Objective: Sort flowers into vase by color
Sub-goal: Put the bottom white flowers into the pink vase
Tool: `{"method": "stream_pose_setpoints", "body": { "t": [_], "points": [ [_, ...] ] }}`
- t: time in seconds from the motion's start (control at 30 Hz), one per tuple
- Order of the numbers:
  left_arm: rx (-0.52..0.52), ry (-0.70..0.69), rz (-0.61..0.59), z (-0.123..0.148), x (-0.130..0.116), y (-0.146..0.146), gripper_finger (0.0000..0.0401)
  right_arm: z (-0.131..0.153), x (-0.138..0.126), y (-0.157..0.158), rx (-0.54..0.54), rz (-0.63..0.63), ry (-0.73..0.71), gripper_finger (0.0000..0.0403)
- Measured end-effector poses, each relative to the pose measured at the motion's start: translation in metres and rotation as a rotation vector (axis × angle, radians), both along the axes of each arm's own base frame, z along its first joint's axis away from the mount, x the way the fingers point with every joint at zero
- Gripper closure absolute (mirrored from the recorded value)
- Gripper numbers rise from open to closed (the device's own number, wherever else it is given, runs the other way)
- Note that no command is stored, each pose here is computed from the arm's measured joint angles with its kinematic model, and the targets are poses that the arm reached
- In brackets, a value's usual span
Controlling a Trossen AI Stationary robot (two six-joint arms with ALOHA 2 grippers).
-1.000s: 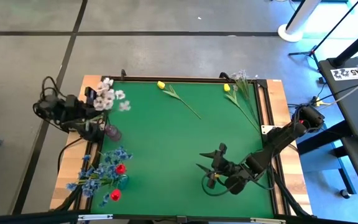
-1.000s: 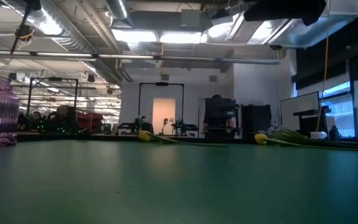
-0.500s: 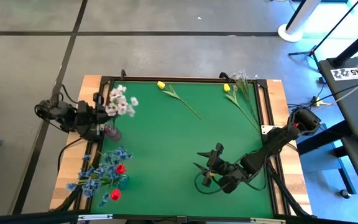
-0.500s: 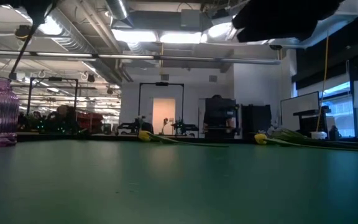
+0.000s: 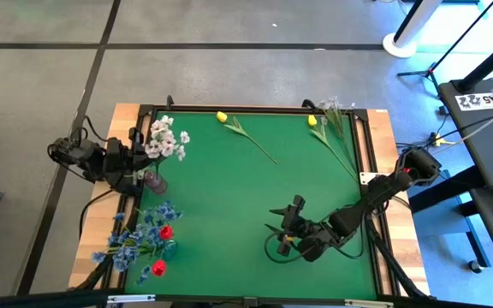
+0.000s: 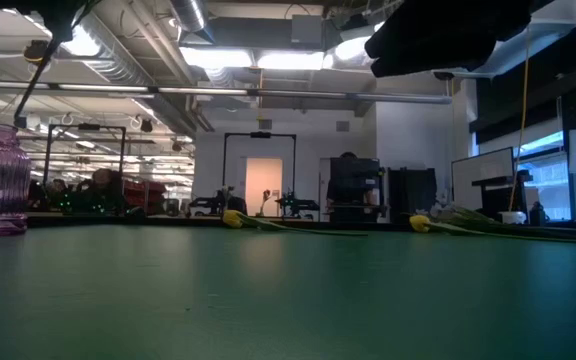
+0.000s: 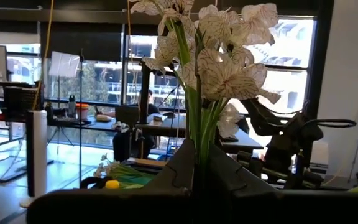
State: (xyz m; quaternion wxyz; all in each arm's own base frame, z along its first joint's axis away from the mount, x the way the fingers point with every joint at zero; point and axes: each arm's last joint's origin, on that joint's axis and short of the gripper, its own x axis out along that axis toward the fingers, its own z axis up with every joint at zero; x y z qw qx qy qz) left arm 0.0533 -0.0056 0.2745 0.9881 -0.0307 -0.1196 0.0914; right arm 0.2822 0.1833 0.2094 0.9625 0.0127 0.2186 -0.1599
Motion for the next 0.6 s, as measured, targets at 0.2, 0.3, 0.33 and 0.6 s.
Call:
{"method": "stream_pose_setpoints", "body": {
  "t": [0.2,0.3,0.33,0.6],
  "points": [
    [0.014,-0.182,-0.208,0.014,-0.003,-0.005,0.0391,0.002,0.004,-0.004,-0.050,-0.023,-0.016,0.0194],
    [0.073,-0.257,-0.287,0.013,0.000,-0.010,0.0391,0.006,0.012,-0.015,-0.056,-0.075,-0.057,0.0194],
    [0.088,-0.270,-0.292,0.012,0.002,-0.011,0.0391,0.006,0.016,-0.019,-0.054,-0.088,-0.066,0.0194],
    [0.108,-0.286,-0.281,0.014,0.034,-0.025,0.0391,-0.010,0.056,-0.039,-0.057,-0.031,-0.134,0.0194]
  ]
}}
